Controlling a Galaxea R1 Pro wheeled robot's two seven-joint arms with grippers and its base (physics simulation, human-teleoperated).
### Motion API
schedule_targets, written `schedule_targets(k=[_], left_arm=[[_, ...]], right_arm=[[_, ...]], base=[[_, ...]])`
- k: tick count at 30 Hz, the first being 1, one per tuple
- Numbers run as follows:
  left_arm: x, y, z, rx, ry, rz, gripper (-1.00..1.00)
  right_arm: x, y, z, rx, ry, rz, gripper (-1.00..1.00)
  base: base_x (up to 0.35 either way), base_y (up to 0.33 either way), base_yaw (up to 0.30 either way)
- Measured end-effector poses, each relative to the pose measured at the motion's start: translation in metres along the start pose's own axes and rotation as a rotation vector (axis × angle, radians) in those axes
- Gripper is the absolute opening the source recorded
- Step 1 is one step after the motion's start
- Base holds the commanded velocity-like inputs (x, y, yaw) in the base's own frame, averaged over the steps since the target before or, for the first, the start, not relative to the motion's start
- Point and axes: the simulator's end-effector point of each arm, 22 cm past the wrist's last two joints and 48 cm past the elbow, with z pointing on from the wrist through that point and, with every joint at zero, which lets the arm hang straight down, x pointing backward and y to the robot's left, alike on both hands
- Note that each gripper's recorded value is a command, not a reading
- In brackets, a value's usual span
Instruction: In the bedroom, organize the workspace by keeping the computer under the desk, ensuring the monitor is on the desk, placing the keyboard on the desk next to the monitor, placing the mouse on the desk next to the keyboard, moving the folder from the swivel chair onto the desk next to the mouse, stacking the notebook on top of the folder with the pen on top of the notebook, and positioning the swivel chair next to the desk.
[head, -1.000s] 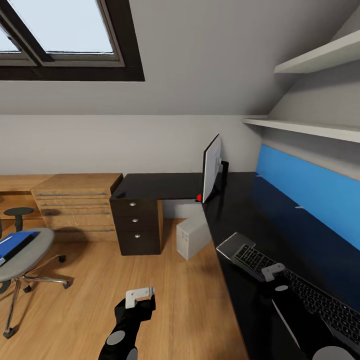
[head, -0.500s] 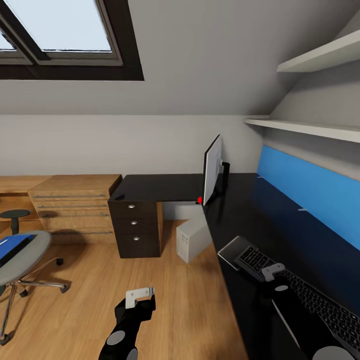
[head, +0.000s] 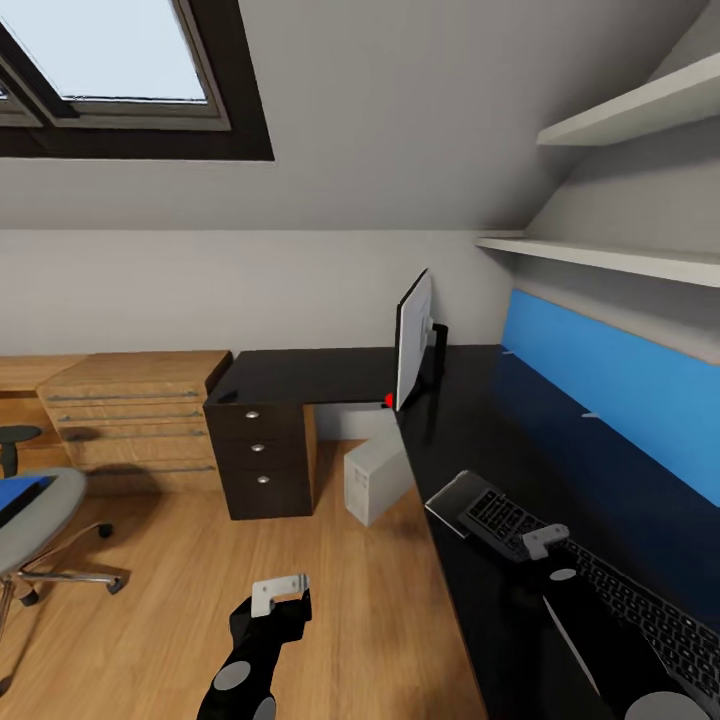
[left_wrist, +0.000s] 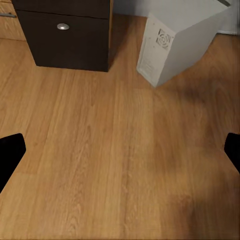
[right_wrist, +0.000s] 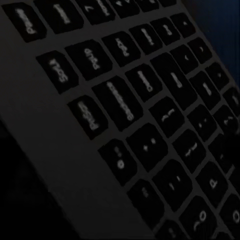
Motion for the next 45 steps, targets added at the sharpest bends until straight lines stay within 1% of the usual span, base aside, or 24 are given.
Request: schedule_targets(k=[6, 11, 15, 23, 30, 45], left_arm=[[0.0002, -0.0004, -0.0001, 0.001, 0.000, 0.000, 1.00], [0.0010, -0.0068, -0.0016, 0.013, 0.000, 0.008, 1.00], [0.0009, -0.0077, -0.0022, 0.015, -0.002, 0.010, 1.00], [0.0014, -0.0074, -0.0018, 0.015, -0.001, 0.012, 1.00], [0.0014, -0.0075, -0.0019, 0.015, -0.001, 0.012, 1.00], [0.0018, -0.0074, -0.0016, 0.015, 0.001, 0.012, 1.00]], right_arm=[[-0.0001, -0.0001, 0.0000, 0.000, 0.000, 0.000, 1.00], [-0.0001, 0.0000, 0.0000, 0.000, 0.000, 0.001, 1.00], [0.0000, 0.0004, -0.0005, -0.002, 0.000, 0.002, 1.00], [0.0017, -0.0001, 0.0003, 0.001, 0.005, -0.004, 1.00], [0.0045, -0.0002, 0.0009, 0.002, 0.010, -0.008, 1.00], [0.0024, 0.0015, 0.0009, -0.006, 0.005, -0.002, 1.00]], base=[[0.000, 0.000, -0.259], [0.009, 0.000, -0.253], [0.180, 0.000, -0.168], [0.055, 0.000, -0.013], [0.147, 0.000, 0.000], [-0.005, 0.000, 0.000]])
